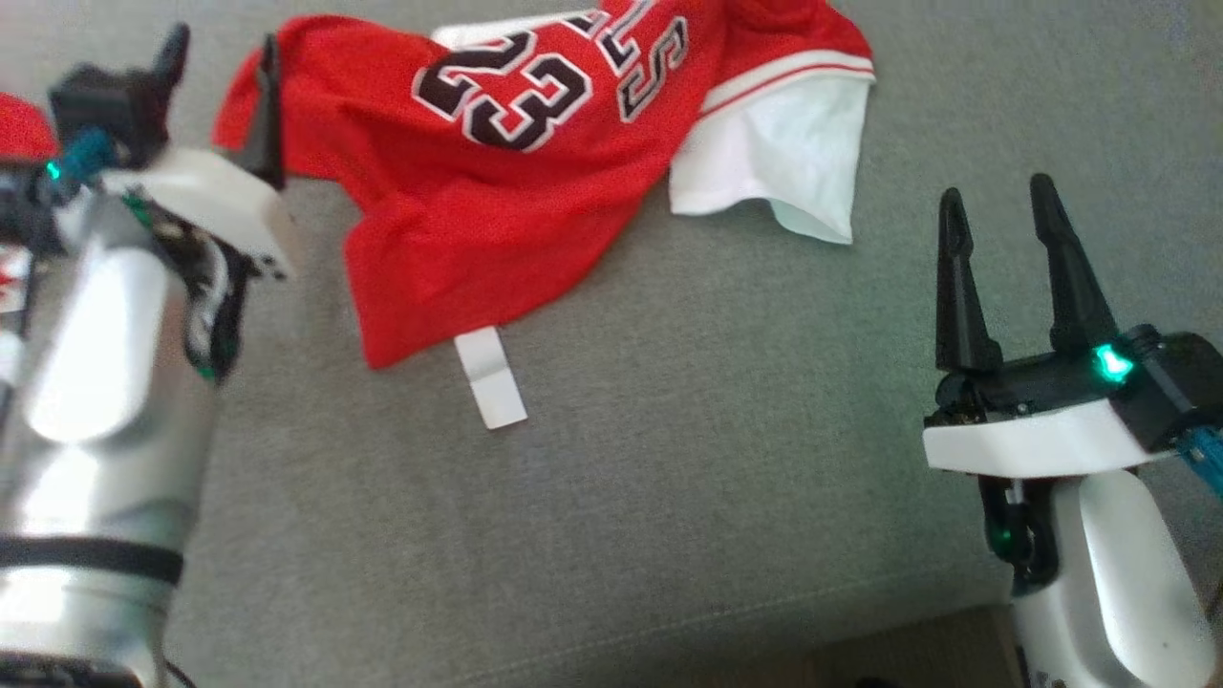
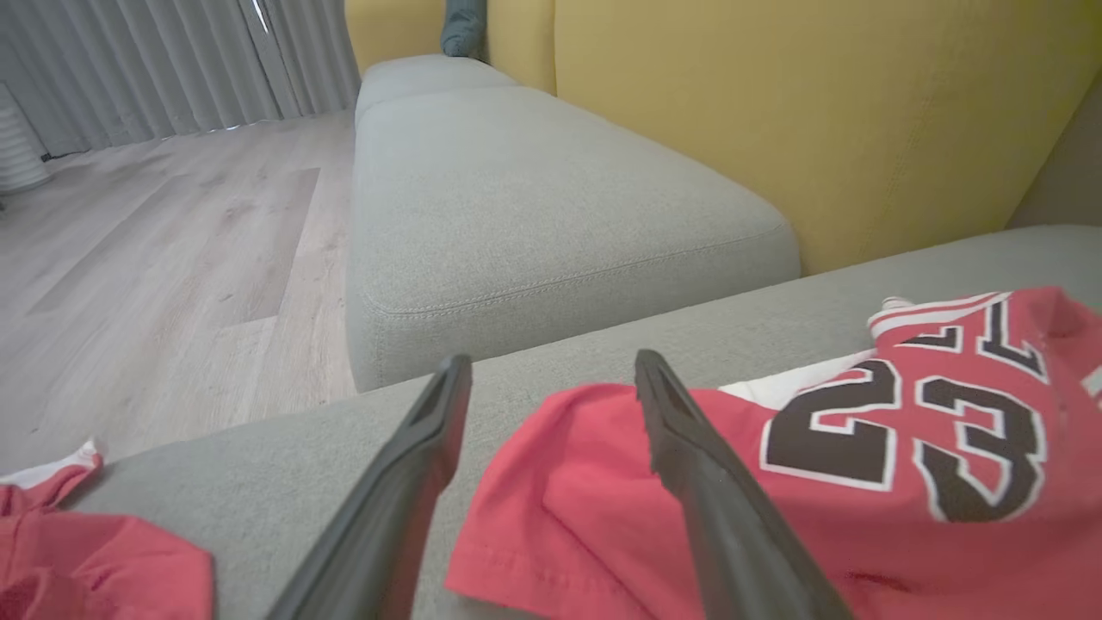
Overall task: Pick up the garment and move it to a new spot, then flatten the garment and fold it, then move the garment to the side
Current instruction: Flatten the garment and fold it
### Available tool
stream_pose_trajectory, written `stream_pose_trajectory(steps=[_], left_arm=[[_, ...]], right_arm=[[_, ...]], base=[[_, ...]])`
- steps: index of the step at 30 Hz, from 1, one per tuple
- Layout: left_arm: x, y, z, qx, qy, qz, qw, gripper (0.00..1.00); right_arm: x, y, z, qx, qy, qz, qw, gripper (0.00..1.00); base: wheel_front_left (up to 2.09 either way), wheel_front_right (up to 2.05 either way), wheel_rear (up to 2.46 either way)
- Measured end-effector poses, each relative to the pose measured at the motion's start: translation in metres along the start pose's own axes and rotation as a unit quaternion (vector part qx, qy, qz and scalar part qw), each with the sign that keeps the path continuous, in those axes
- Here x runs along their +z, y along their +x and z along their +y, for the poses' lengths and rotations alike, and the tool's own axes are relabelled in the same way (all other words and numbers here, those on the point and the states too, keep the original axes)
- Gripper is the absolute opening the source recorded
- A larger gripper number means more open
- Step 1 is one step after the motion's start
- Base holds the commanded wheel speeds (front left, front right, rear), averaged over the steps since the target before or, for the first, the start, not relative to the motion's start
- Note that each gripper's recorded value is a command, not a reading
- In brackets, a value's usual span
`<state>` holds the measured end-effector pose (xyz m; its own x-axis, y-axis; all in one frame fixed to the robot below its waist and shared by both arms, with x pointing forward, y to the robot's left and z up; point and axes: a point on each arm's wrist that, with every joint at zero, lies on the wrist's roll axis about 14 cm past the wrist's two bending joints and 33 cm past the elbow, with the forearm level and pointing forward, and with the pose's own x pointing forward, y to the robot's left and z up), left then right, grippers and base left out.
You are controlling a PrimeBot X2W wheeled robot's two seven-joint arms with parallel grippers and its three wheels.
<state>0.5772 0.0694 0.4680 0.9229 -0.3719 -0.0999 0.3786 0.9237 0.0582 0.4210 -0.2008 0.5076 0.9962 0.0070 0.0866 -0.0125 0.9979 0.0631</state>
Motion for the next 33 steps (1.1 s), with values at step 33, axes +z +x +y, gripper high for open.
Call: stream_pose_trajectory(steps=[33], left_arm=[[0.002,-0.205,-0.030,0.144,-0.100,-0.057,0.983,1.00]], right_arm=[[-0.009,-0.028,0.039,0.049,0.014,0.023,0.998,1.00]], base=[[0.00,0.00,0.00]])
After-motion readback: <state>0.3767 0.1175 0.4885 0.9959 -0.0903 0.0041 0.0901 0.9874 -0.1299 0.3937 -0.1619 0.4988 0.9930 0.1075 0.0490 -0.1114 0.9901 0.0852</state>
